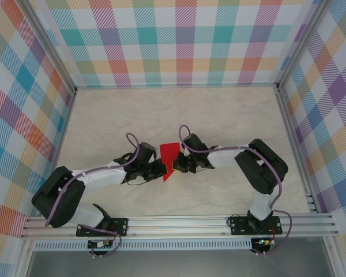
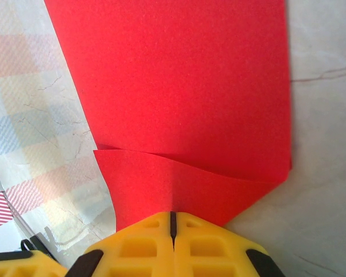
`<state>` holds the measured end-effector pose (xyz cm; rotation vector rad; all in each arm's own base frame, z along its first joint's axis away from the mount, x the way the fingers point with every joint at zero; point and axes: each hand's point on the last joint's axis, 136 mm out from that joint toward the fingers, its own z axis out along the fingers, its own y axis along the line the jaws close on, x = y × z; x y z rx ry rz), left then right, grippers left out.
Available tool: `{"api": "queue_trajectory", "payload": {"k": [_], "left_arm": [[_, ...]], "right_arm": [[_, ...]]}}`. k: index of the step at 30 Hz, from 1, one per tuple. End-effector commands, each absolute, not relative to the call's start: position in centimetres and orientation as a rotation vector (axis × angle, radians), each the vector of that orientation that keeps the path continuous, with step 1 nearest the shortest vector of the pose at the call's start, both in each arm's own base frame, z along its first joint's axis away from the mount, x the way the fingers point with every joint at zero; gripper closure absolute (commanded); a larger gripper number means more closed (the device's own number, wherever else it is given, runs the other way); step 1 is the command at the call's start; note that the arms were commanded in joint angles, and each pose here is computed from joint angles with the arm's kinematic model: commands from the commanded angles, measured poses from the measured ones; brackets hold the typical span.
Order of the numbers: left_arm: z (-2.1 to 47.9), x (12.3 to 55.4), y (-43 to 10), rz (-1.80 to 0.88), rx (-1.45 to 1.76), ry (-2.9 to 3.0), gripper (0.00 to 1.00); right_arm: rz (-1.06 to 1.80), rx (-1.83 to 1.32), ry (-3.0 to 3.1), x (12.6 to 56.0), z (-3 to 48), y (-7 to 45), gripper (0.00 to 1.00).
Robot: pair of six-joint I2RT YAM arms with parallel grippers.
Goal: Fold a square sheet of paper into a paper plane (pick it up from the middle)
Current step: Third fold the triangle at the center of the table.
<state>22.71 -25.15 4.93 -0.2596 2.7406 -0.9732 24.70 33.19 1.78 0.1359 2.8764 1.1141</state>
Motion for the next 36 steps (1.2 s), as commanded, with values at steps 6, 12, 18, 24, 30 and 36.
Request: {"api": "queue_trajectory", "payload": {"k": [6, 12, 18, 24, 30, 36], "left_arm": [[2.7, 22.3, -25.5, -0.951, -0.293, 2.792, 0.98], [0.7, 21.3, -24.7, -0.887, -0.321, 2.854, 1.00], [-0.2, 20.6, -23.7, -0.806, -0.343, 2.885, 1.00], [-0.6, 20.5, -23.0, -0.747, -0.360, 2.899, 1.00], [-0.6, 20.4, -22.7, -0.724, -0.370, 2.905, 1.00], [-0.9, 20.0, -22.2, -0.688, -0.385, 2.926, 1.00]], "right_arm": [[1.123, 0.142, 2.897, 24.3, 1.5, 33.1, 0.98], [1.137, 0.115, 2.874, 24.4, 2.1, 33.3, 0.98], [1.211, 0.011, 2.819, 24.3, 3.6, 34.0, 0.98], [1.240, -0.072, 2.808, 23.1, 4.0, 34.5, 0.98], [1.231, -0.103, 2.859, 22.4, 2.8, 35.0, 0.98], [1.137, -0.090, 2.918, 22.7, 1.5, 34.6, 0.98]]}}
